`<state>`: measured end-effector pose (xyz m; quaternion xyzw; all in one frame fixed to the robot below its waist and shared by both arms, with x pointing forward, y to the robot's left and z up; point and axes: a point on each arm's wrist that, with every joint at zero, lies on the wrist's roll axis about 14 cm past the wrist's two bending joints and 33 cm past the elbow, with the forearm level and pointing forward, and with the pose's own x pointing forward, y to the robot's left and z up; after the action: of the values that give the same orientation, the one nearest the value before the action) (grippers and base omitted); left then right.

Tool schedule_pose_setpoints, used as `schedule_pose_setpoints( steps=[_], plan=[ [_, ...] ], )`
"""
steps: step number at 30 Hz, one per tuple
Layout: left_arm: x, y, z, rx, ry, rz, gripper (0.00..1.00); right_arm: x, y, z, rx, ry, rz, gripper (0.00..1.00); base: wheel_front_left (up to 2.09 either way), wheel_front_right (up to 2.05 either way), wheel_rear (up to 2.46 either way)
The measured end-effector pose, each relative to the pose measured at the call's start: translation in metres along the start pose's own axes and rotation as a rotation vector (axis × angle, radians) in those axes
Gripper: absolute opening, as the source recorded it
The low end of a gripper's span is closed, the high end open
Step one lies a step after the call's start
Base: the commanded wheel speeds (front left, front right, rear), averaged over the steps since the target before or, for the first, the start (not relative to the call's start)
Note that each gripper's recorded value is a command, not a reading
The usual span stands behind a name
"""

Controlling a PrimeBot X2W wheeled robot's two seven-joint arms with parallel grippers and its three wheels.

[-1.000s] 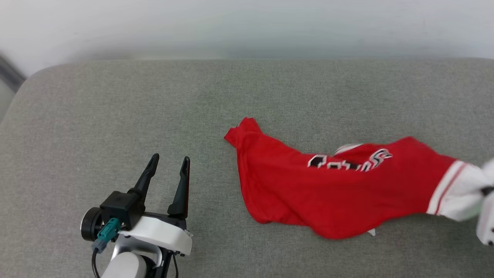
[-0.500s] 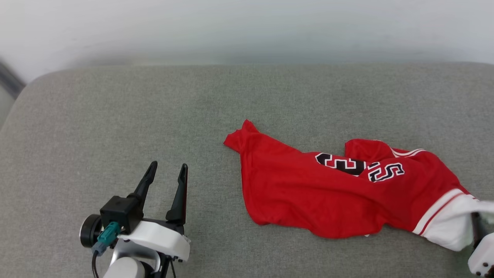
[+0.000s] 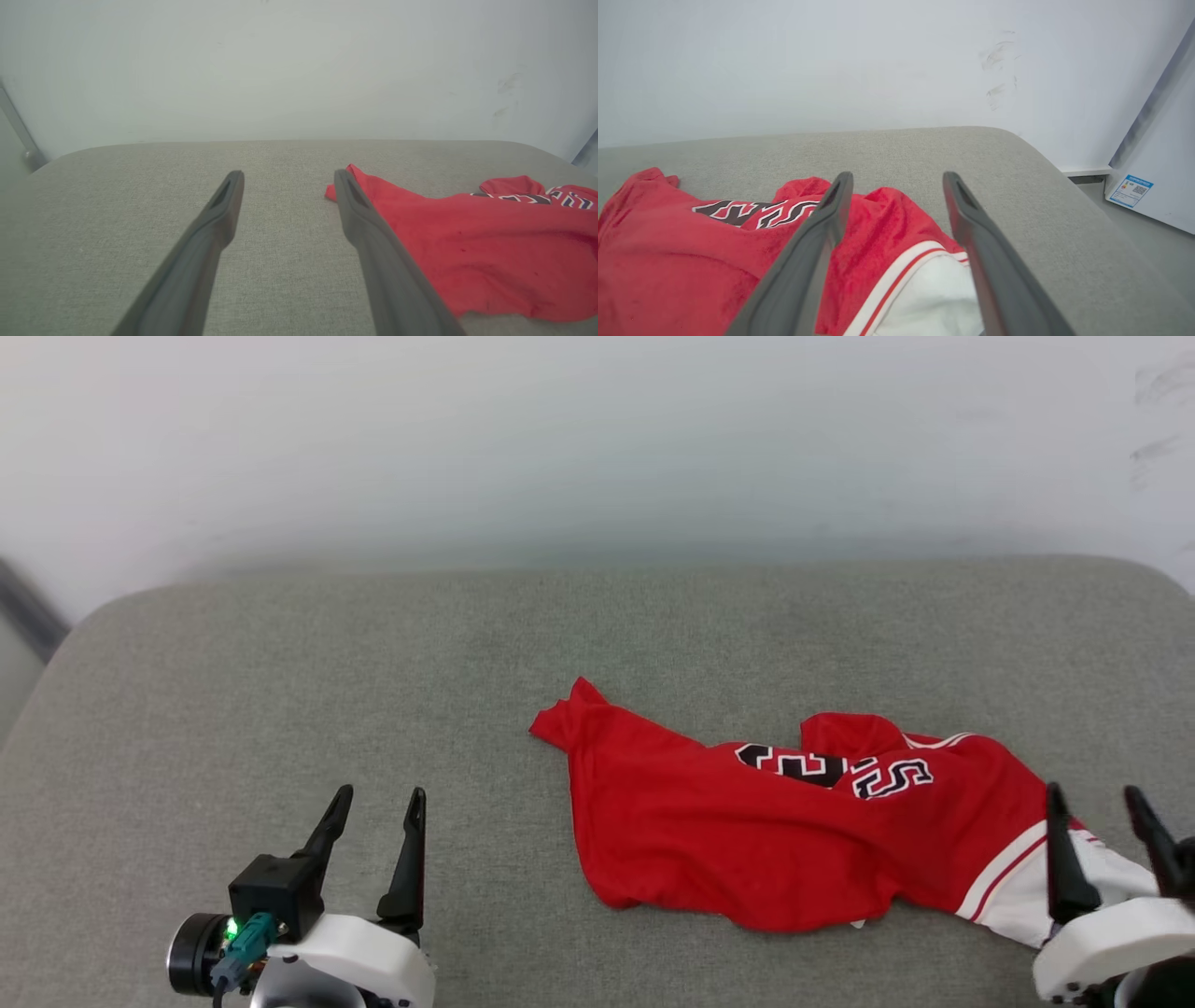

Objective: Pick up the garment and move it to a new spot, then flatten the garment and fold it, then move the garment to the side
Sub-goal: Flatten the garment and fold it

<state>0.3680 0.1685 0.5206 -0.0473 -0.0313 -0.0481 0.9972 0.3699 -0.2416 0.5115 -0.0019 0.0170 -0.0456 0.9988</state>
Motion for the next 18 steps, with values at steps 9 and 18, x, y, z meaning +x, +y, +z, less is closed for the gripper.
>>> schedule_pose_setpoints(
  steps=[9,18],
  plan=[
    [0.003,0.003,0.008,0.036,0.001,-0.007,1.00,-0.020,0.047,0.022,0.013,-0.058,0.130,1.00,0.00,0.00,0.00],
    [0.047,-0.030,0.007,0.059,0.064,-0.158,1.00,-0.020,0.059,0.034,0.043,-0.078,0.160,1.00,0.00,0.00,0.00]
  ],
)
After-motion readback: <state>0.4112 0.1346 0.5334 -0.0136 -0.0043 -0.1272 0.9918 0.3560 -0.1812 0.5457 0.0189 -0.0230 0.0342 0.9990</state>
